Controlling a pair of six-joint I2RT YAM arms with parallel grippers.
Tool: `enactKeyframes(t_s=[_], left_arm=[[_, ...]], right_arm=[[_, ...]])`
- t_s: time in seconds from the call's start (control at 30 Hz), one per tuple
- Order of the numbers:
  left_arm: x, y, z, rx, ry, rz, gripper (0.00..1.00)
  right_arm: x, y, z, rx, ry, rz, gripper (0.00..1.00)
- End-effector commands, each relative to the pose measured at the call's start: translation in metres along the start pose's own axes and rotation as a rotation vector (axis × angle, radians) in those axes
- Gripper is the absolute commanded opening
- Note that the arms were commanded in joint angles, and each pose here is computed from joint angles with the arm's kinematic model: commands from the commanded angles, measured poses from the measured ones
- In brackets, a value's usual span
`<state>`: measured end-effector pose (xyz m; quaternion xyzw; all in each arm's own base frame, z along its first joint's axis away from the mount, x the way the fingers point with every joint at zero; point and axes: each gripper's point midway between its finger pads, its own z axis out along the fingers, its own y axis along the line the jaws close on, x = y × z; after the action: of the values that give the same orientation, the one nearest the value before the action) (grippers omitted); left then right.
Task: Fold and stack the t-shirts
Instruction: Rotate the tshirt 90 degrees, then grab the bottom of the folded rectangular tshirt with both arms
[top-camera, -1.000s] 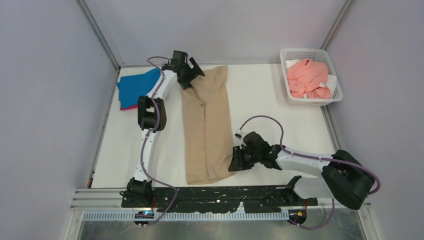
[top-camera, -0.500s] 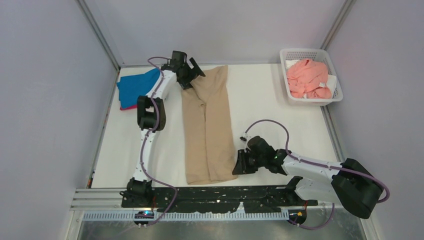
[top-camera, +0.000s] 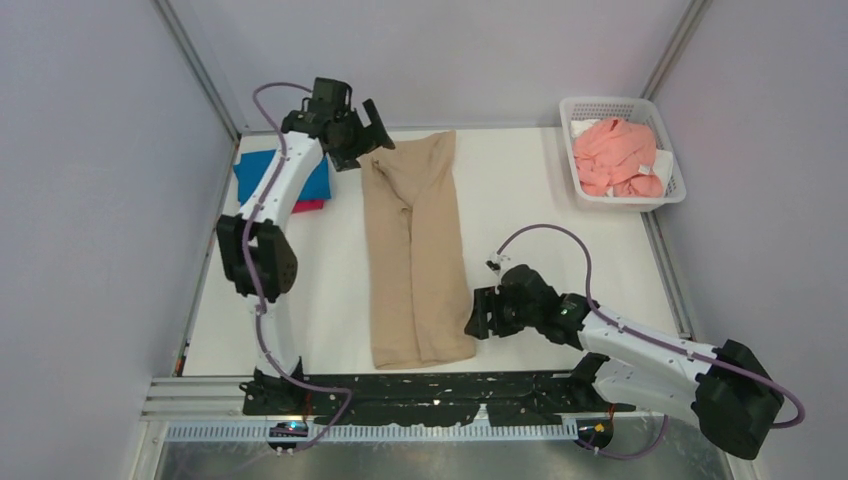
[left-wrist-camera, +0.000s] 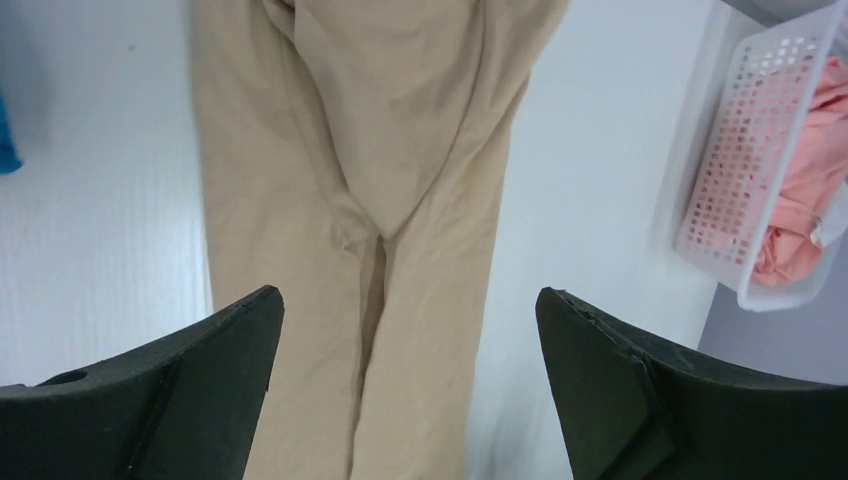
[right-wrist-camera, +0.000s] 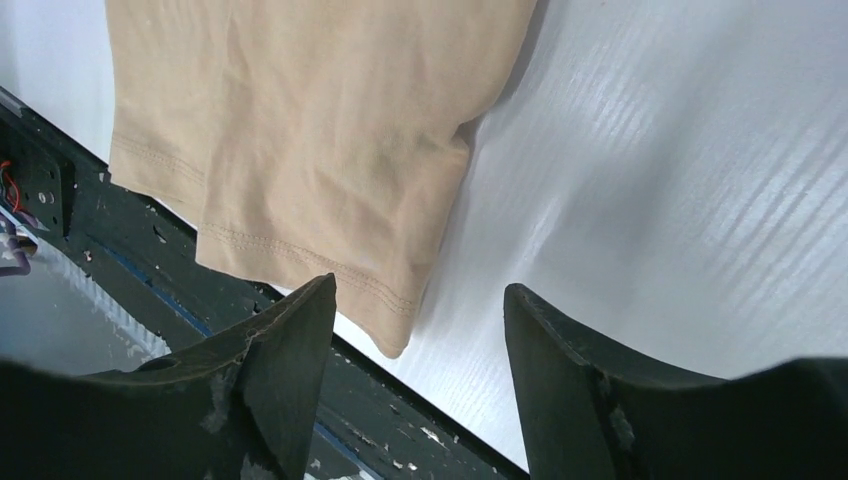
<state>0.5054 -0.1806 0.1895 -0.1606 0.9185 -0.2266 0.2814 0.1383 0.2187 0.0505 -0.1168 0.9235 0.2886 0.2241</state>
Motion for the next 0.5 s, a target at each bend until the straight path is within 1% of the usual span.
enactKeyframes(t_s=[0.0,0.03,0.13,0.2,0.23,0.27,0.37,0.43,0.47], left_arm=[[0.026,0.005,-0.089,-0.055,-0.066,0.092,1.00],[0.044,0.012,-0.096,-0.055,-0.061,0.101,1.00],[0.102,0.029,-0.122,0.017,-0.104,0.085,1.00],[0.154,0.055,-0.128,0.012,-0.119,0.066,0.99],[0.176,0.064,-0.133,0.014,-0.137,0.069,1.00],[0.202,0.071,-0.134,0.030,-0.126,0.091,1.00],[0.278,0.107,-0.137,0.006,0.006,0.121,1.00],[0.320,0.137,-0.136,-0.034,0.094,0.095,1.00],[0.337,0.145,-0.136,-0.029,0.129,0.083,1.00]], right_arm=[[-0.009,0.001,-0.011,0.008,-0.049,-0.040,0.68],[-0.010,0.003,-0.011,-0.004,-0.054,-0.038,0.68],[-0.005,0.007,-0.012,-0.044,-0.049,-0.036,0.69],[-0.001,0.008,-0.012,-0.059,-0.038,-0.039,0.70],[0.000,0.009,-0.012,-0.065,-0.037,-0.042,0.70],[0.003,0.009,-0.011,-0.073,-0.029,-0.042,0.71],[0.009,0.010,-0.010,-0.088,-0.008,-0.040,0.71],[0.014,0.008,-0.008,-0.092,0.002,-0.027,0.71],[0.017,0.006,-0.006,-0.092,0.005,-0.019,0.71]])
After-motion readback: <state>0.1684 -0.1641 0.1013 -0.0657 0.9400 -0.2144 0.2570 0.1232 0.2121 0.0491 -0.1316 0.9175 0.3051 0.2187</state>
